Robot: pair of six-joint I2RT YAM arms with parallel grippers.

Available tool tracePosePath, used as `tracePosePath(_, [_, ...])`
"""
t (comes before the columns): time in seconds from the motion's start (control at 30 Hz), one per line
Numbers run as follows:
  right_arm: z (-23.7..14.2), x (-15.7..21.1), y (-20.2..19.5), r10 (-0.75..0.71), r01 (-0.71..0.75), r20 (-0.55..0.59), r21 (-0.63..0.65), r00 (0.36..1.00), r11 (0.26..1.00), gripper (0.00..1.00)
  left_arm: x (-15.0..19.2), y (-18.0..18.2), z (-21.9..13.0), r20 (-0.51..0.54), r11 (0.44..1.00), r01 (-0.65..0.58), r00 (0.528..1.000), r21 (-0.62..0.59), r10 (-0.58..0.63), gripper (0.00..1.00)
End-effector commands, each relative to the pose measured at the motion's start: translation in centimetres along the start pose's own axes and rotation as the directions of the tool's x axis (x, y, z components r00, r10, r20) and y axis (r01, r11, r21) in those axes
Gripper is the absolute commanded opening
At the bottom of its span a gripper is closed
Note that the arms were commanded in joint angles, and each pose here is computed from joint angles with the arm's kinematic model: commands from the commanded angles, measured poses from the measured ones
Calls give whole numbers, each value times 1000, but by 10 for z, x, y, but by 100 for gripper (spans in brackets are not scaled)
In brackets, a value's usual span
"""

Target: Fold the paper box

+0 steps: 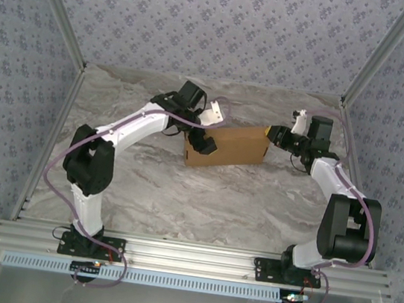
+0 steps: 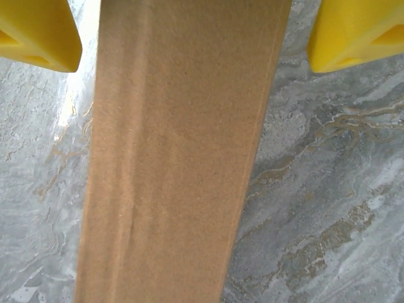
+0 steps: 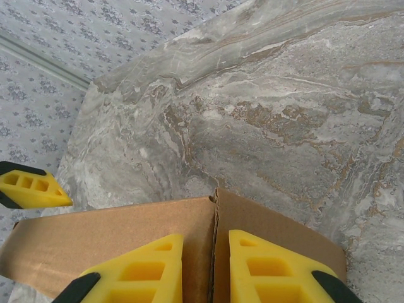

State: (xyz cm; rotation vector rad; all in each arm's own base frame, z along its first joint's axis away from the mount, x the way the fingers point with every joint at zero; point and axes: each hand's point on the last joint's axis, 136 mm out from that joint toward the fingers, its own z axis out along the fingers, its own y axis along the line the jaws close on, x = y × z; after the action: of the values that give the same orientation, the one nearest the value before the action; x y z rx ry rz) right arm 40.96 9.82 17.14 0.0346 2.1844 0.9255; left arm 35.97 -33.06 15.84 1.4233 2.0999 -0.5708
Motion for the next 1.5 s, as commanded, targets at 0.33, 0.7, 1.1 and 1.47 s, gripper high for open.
tracePosePath(0.33, [8, 35, -18, 71, -61, -127, 77, 989, 995, 22, -5, -14, -4, -42, 994, -76, 996, 81, 79, 57])
tracePosePath(0.7, [-23, -10, 13, -6, 9, -32, 87, 999, 996, 45, -25, 11, -34, -3, 972, -158, 987, -172, 160, 40])
tracePosePath(1.1, [-59, -32, 26, -61, 53, 49, 145, 997, 988, 55, -27, 49, -42, -123, 738, -334, 937, -586, 326, 44])
tracePosePath(1.47, [-55, -21, 15, -38, 33, 32, 147, 999, 989, 56, -17, 46, -15, -203, 589, -410, 900, -696, 386, 50])
